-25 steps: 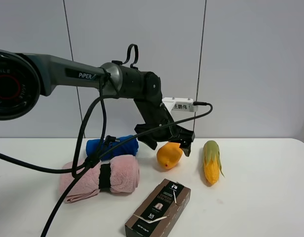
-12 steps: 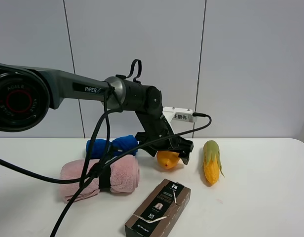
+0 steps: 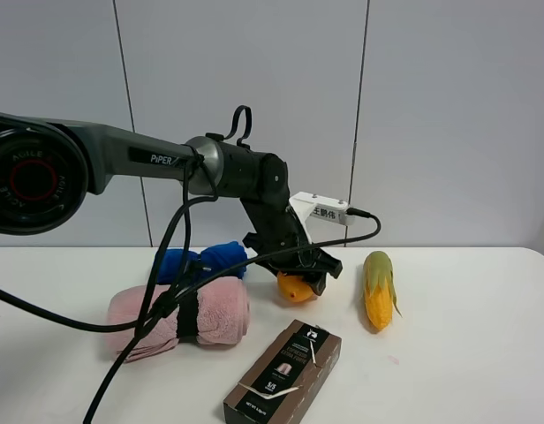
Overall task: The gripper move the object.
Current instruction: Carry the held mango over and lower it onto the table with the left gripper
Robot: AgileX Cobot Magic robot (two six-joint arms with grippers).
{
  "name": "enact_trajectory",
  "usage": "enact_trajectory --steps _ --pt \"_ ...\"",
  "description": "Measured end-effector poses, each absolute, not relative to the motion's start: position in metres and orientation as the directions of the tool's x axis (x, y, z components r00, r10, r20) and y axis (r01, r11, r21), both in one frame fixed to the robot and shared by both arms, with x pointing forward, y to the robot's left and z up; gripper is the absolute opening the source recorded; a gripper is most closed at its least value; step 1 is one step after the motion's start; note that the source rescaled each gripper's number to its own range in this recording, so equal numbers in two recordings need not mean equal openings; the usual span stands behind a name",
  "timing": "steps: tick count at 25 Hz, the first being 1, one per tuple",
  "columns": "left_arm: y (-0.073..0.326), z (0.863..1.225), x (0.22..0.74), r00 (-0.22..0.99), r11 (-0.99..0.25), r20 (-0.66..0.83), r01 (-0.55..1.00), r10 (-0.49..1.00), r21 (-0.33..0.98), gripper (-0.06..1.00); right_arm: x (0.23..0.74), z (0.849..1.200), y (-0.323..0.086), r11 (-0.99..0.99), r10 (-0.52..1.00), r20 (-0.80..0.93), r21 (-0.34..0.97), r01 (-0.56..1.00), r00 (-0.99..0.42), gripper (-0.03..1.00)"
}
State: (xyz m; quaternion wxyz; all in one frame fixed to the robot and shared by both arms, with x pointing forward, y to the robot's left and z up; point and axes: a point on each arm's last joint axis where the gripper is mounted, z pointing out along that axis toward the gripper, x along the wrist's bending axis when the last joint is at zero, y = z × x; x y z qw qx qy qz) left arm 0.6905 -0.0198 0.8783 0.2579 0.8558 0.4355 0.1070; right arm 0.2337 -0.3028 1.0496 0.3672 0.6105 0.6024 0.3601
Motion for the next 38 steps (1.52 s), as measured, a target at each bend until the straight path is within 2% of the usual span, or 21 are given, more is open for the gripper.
enact_trajectory --steps 3,9,12,16,22,26,30,33,35,38 --pt "-0.016 0.912 0.687 0.601 -0.492 -0.041 0.689 0.798 0.533 0.01 0.234 1.050 -0.303 -0.005 1.000 -0.003 0.882 0.471 0.015 1.00" --pt "0.009 1.031 0.660 0.587 -0.504 0.020 0.676 0.809 0.538 0.01 0.234 1.050 -0.303 -0.005 1.000 -0.003 0.882 0.471 0.015 1.00" --pt "0.039 1.071 0.652 0.496 -0.471 0.096 0.722 0.863 0.507 0.01 0.234 1.050 -0.303 -0.005 1.000 -0.003 0.882 0.471 0.015 1.00" --pt "0.087 1.093 0.659 0.354 -0.358 0.102 0.799 0.930 0.484 0.01 0.234 1.050 -0.303 -0.005 1.000 -0.003 0.882 0.471 0.015 1.00" --pt "0.158 1.093 0.686 0.193 -0.180 0.021 0.865 0.981 0.469 0.01 0.234 1.050 -0.303 -0.005 1.000 -0.003 0.882 0.471 0.015 1.00" --pt "0.202 1.088 0.697 0.115 -0.105 0.007 0.886 0.993 0.451 0.01 0.234 1.050 -0.303 -0.005 1.000 -0.003 0.882 0.471 0.015 1.00" --pt "0.237 1.059 0.698 0.084 -0.090 0.031 0.931 0.996 0.354 0.01 0.234 1.050 -0.303 -0.005 1.000 -0.003 0.882 0.471 0.015 1.00" --pt "0.252 1.023 0.685 0.069 -0.074 0.030 0.970 0.997 0.232 0.01 0.234 1.050 -0.303 -0.005 1.000 -0.003 0.882 0.471 0.015 1.00" --pt "0.257 1.007 0.676 0.053 -0.051 -0.003 0.971 0.999 0.234 0.01 0.234 1.050 -0.303 -0.005 1.000 -0.003 0.882 0.471 0.015 1.00" --pt "0.258 0.992 0.657 0.022 0.004 -0.079 0.951 0.997 0.308 0.01 0.234 1.050 -0.303 -0.005 1.000 -0.003 0.882 0.471 0.015 1.00"
